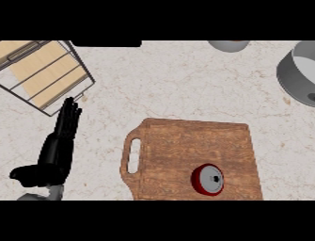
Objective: Pick the can from the cutting board and place it in the pot
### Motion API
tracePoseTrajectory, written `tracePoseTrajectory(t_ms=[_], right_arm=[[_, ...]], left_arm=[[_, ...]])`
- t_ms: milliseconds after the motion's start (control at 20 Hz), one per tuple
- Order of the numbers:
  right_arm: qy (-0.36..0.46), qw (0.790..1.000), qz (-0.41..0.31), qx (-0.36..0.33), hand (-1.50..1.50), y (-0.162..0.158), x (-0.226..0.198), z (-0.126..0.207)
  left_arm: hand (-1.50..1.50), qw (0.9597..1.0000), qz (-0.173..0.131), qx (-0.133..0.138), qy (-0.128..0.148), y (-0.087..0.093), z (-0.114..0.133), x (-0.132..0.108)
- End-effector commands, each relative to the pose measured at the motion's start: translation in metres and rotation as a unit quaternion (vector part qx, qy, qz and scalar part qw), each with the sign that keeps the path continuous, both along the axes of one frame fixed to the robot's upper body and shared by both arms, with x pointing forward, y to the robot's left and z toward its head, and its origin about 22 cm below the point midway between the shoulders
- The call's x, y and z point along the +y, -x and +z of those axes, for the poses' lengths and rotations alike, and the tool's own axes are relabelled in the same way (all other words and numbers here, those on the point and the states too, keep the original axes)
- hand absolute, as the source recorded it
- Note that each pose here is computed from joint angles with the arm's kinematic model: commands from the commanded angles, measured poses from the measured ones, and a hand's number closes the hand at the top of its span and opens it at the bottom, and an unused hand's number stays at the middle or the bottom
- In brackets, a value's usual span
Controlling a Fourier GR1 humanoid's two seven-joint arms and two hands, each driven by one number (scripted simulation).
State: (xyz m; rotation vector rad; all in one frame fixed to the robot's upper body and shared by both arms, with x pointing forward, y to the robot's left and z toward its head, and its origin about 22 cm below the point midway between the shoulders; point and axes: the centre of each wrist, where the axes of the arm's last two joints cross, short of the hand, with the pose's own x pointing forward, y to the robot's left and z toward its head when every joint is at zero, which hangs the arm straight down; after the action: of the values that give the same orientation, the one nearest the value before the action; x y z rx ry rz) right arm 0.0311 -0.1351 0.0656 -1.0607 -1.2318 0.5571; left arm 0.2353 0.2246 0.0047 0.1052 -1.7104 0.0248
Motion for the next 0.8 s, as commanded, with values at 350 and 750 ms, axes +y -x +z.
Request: tracePoseTrajectory(t_ms=[350, 750], right_arm=[[0.01, 0.999, 0.003, 0.036, -1.5, -0.064, 0.027, -0.021], [0.008, 0.999, -0.007, 0.045, -1.5, -0.09, 0.032, -0.033]], left_arm=[[0.0, 1.0, 0.008, 0.001, 0.005, -0.004, 0.002, 0.005], [0.0, 0.9999, 0.004, 0.008, 0.004, -0.009, -0.003, 0.002]])
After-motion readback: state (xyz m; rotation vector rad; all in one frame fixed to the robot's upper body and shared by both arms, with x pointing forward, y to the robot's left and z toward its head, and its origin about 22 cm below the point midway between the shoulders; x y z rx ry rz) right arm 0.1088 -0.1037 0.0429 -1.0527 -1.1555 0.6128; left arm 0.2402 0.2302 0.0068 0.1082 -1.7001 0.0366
